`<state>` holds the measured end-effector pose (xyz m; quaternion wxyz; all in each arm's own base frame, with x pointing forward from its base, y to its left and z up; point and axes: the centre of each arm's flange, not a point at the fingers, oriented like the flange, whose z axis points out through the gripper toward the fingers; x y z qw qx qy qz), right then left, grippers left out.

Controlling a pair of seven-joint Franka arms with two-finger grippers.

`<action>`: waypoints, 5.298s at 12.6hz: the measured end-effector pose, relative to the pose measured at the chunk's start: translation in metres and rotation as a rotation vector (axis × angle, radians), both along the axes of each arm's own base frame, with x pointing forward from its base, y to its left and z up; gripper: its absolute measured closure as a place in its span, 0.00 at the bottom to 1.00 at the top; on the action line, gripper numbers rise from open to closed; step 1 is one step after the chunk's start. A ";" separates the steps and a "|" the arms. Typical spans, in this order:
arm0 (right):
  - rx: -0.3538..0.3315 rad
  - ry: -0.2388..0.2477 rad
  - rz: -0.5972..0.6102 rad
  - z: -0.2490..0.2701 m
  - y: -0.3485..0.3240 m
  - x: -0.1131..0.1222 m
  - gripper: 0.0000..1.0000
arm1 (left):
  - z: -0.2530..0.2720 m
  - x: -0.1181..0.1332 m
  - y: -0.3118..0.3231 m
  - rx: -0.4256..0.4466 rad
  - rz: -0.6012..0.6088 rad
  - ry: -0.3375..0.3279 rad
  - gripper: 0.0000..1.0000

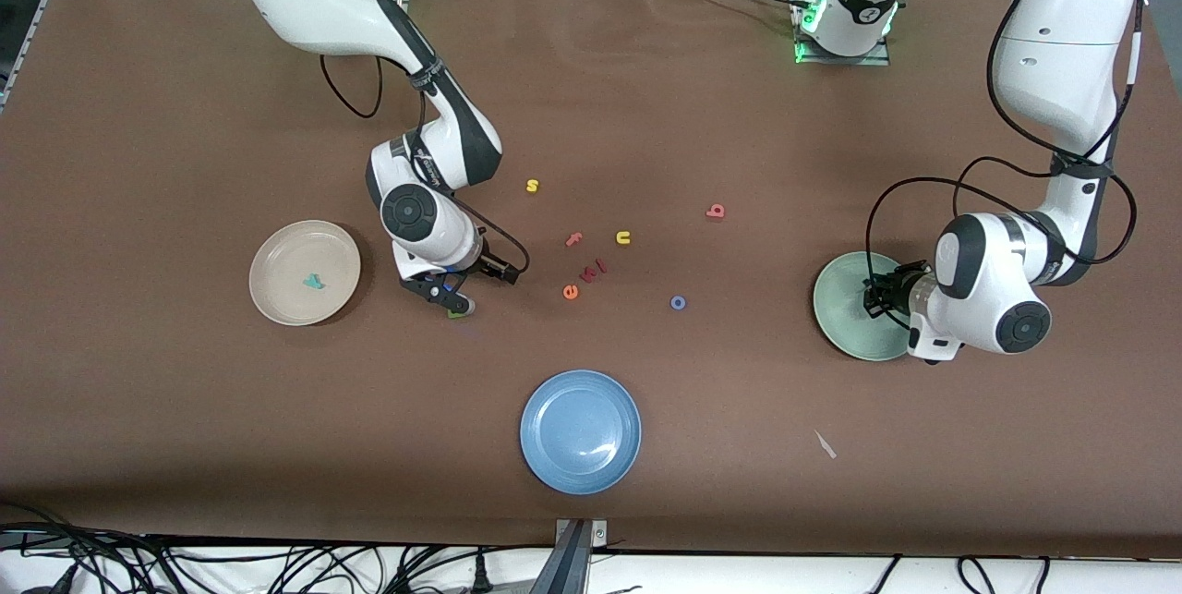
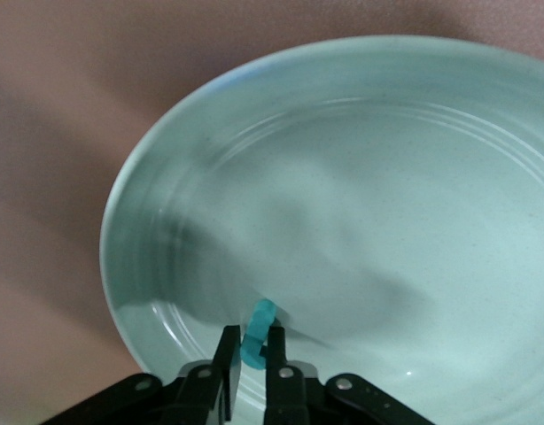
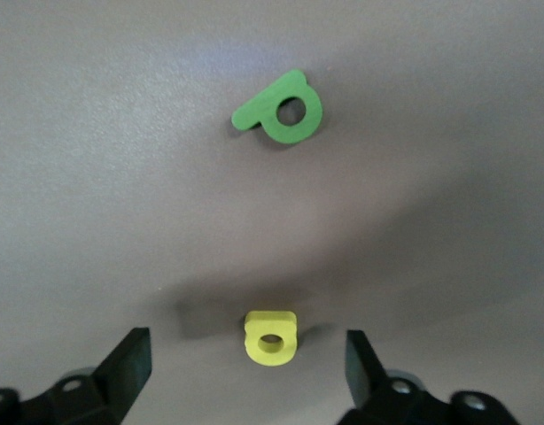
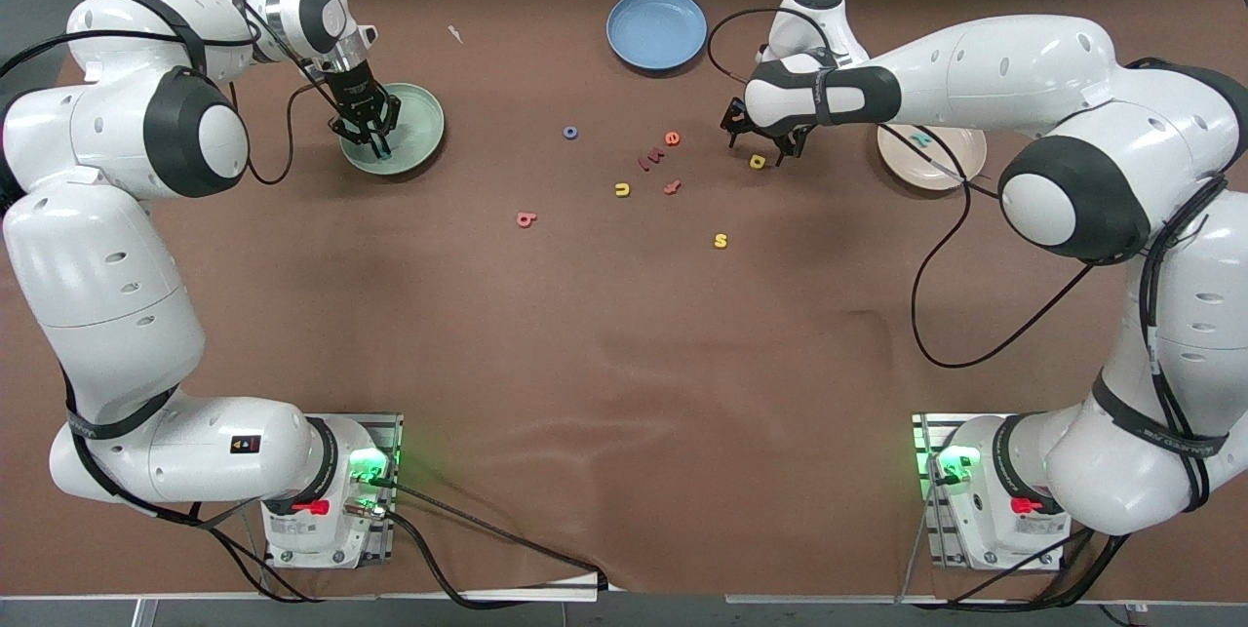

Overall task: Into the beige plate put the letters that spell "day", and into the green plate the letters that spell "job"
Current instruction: 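Grasp the yellow letter with the right gripper while the left gripper releases the l, then drop the yellow letter on the cream plate while the left gripper grasps the pink q, then grasp the green p with the right gripper while the left gripper places the q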

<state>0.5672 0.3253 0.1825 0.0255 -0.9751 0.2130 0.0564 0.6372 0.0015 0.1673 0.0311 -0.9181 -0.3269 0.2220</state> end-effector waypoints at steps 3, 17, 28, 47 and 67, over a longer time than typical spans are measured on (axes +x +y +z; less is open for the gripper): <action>-0.006 -0.001 -0.004 -0.002 -0.004 0.001 0.13 | 0.000 0.000 -0.001 0.000 -0.002 -0.001 0.51; -0.015 0.003 0.013 0.005 -0.010 0.010 0.74 | 0.105 0.002 -0.181 0.039 0.208 -0.103 0.00; -0.128 0.126 0.264 0.052 -0.212 0.086 0.74 | 0.069 -0.111 -0.253 0.179 0.395 -0.175 0.02; 0.011 0.130 -0.024 0.060 -0.125 0.078 0.00 | 0.001 -0.174 -0.276 0.215 0.665 -0.189 0.30; -0.040 0.041 -0.904 0.019 -0.040 0.070 0.00 | 0.098 -0.099 -0.210 0.202 0.412 -0.177 0.71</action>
